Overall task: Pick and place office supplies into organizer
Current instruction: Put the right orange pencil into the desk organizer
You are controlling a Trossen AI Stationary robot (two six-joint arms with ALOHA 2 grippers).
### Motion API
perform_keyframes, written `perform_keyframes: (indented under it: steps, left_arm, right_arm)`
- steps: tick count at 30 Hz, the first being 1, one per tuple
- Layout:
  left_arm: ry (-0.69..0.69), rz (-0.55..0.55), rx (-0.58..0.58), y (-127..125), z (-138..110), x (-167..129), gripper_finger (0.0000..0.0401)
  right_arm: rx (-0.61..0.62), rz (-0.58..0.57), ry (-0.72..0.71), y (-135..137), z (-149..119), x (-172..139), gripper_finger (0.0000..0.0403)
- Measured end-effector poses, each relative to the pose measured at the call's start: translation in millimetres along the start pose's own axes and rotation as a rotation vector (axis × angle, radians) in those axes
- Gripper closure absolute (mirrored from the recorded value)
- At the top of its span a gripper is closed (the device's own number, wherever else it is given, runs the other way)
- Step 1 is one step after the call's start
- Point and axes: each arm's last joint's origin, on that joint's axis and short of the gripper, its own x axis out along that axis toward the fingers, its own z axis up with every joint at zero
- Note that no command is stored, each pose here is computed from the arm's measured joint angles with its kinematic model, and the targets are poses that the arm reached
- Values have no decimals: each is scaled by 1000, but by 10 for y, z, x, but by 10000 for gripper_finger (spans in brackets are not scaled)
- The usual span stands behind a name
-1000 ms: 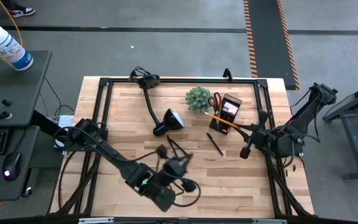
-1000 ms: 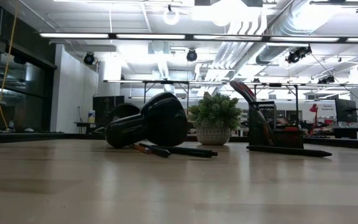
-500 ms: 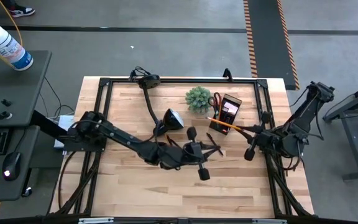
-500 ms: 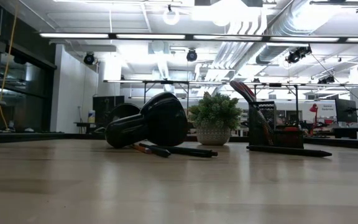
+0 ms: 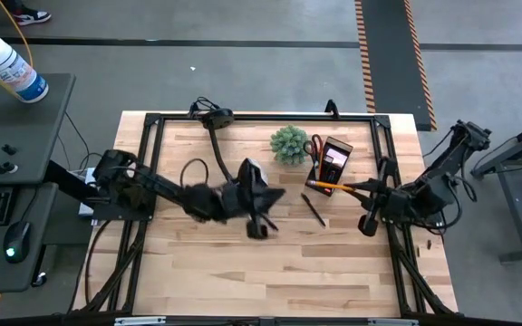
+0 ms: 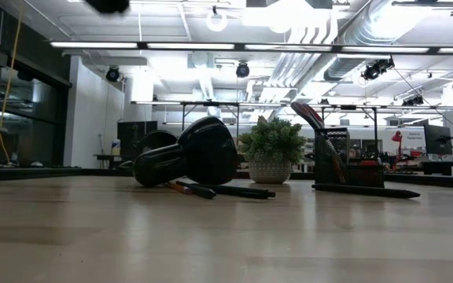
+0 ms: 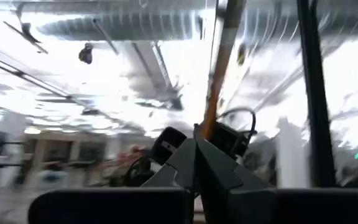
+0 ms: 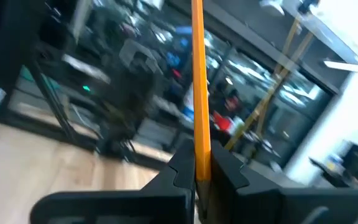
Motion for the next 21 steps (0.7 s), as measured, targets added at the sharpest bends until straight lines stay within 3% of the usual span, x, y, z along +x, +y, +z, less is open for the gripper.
perform_keyframes:
  steps: [5, 9, 14, 21]
  left_arm:
    - [-42, -141, -115, 253, -99, -21, 398]
    - [-67, -224, -70, 255, -77, -10, 398]
    - [-80, -208, 78, 259, -84, -9, 398]
    - [-40, -73, 121, 324, -101, 31, 398]
  right_arm:
    - [21, 25, -24, 20, -99, 249, 392]
    - [20, -13, -1, 39, -201, 456, 392]
    - [58, -9, -38, 1, -212, 527, 392]
    - [49, 21, -22, 17, -317, 663, 392]
